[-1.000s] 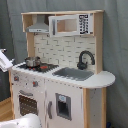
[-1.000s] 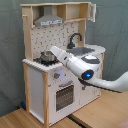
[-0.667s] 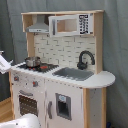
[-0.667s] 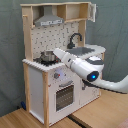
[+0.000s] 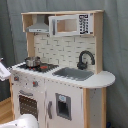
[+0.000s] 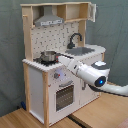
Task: Play with the kitchen
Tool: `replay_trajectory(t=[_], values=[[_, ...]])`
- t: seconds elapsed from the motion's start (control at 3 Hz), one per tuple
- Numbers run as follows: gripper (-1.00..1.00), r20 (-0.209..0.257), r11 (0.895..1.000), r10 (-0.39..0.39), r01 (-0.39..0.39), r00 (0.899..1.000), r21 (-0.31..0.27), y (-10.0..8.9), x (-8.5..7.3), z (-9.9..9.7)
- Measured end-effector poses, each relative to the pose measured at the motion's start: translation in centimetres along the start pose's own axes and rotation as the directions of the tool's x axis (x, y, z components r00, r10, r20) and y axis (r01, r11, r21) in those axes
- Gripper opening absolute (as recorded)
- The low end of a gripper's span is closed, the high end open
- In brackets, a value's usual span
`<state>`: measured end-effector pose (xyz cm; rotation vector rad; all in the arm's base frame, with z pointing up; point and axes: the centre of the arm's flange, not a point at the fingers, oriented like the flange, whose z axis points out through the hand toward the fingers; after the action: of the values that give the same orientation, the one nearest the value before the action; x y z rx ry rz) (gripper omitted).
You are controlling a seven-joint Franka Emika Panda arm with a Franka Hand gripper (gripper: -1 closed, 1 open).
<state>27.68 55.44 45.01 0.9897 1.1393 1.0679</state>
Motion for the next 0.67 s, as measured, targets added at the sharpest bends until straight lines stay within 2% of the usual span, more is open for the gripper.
replay_trajectory(t=[0.33, 0.67], values=[[1.00, 0.001, 0.999, 0.023, -0.023, 1.000, 0.040, -3.3, -1.5, 1.0], [1.00, -0.043, 0.997, 0.043, -0.041, 0.998, 0.064, -5.6, -1.9, 1.2]])
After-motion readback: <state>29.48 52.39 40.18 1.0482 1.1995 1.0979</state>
